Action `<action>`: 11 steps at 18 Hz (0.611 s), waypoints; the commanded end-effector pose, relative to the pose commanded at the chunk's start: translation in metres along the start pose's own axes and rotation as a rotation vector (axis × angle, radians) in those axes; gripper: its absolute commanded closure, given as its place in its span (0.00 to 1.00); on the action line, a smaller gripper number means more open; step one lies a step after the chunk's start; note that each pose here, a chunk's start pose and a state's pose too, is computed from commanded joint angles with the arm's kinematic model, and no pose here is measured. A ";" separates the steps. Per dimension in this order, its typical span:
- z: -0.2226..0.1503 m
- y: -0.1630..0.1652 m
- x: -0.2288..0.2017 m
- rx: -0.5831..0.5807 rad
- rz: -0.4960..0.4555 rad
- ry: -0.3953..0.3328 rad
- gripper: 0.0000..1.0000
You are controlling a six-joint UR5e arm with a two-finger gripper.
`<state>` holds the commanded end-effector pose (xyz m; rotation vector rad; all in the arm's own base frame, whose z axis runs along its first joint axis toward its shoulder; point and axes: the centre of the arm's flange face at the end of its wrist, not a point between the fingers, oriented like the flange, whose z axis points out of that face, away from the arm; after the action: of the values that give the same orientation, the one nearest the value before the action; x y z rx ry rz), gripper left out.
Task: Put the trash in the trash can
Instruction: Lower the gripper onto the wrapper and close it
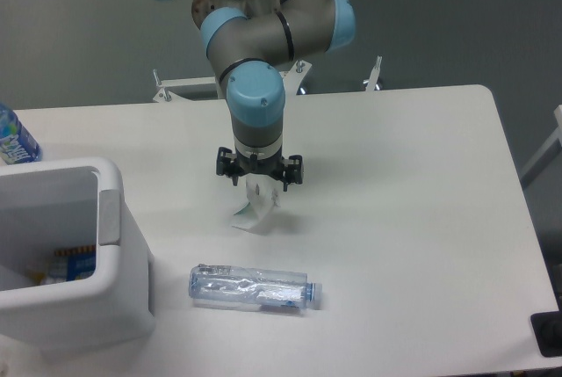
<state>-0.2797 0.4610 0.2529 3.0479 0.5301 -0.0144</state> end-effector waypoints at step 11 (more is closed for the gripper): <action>0.001 -0.012 -0.003 -0.011 -0.069 -0.036 1.00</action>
<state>-0.2871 0.4713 0.2515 3.0107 0.6308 -0.0678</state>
